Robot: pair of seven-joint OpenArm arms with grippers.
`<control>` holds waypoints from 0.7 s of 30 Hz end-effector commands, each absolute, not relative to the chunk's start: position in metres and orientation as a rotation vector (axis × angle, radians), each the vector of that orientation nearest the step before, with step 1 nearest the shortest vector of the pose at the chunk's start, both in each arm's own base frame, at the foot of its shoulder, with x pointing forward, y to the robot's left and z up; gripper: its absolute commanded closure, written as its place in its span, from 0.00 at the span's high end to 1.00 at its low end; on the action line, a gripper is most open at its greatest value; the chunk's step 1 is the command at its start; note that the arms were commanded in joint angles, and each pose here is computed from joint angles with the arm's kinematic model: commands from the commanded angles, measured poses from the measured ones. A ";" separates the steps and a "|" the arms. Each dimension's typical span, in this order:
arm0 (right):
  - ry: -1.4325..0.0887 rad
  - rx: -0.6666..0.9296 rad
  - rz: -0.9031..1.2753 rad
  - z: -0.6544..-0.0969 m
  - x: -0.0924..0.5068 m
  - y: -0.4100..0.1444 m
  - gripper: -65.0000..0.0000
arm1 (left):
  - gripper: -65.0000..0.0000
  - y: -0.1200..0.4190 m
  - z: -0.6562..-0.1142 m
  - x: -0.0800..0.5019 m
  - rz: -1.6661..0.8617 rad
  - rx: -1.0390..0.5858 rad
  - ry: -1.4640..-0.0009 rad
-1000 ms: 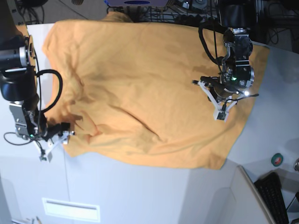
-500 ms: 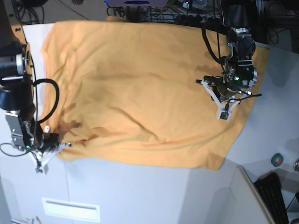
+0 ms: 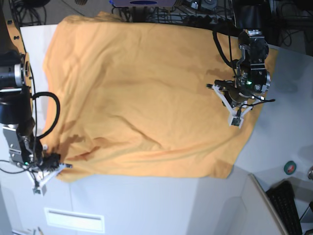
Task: Layout the t-shirt on the table in an organized manner, then fold the t-shirt properly
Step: 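Drag the pinched fabric with the right gripper to smooth the shirt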
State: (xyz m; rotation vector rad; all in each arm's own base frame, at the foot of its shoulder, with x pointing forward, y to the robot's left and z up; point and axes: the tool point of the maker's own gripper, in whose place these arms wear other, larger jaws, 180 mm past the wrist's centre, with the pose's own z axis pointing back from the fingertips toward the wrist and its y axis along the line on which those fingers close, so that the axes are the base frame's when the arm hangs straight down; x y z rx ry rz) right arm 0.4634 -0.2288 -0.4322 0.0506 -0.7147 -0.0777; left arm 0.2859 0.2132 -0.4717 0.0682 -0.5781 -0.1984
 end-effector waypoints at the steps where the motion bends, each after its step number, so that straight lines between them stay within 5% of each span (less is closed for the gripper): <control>1: -0.808 0.010 -0.105 -0.403 0.485 -0.248 0.35 | 0.00 0.220 -0.461 0.297 -0.197 0.087 -0.619; 3: -0.848 -0.014 -0.127 -0.398 0.489 -0.255 0.49 | 0.00 0.222 -0.460 0.297 -0.196 0.088 -0.620; 11: -0.898 -0.020 -0.128 -0.388 0.497 -0.257 0.51 | 0.00 0.225 -0.458 0.298 -0.198 0.095 -0.622; 16: -0.800 -0.016 -0.132 -0.404 0.483 -0.255 0.49 | 0.00 0.232 -0.457 0.295 -0.169 0.103 -0.627; 18: -0.760 -0.018 -0.132 -0.415 0.473 -0.256 0.37 | 0.00 0.243 -0.454 0.295 -0.135 0.115 -0.634; 21: -0.740 -0.015 -0.128 -0.421 0.467 -0.255 0.00 | 0.00 0.255 -0.450 0.296 -0.105 0.131 -0.642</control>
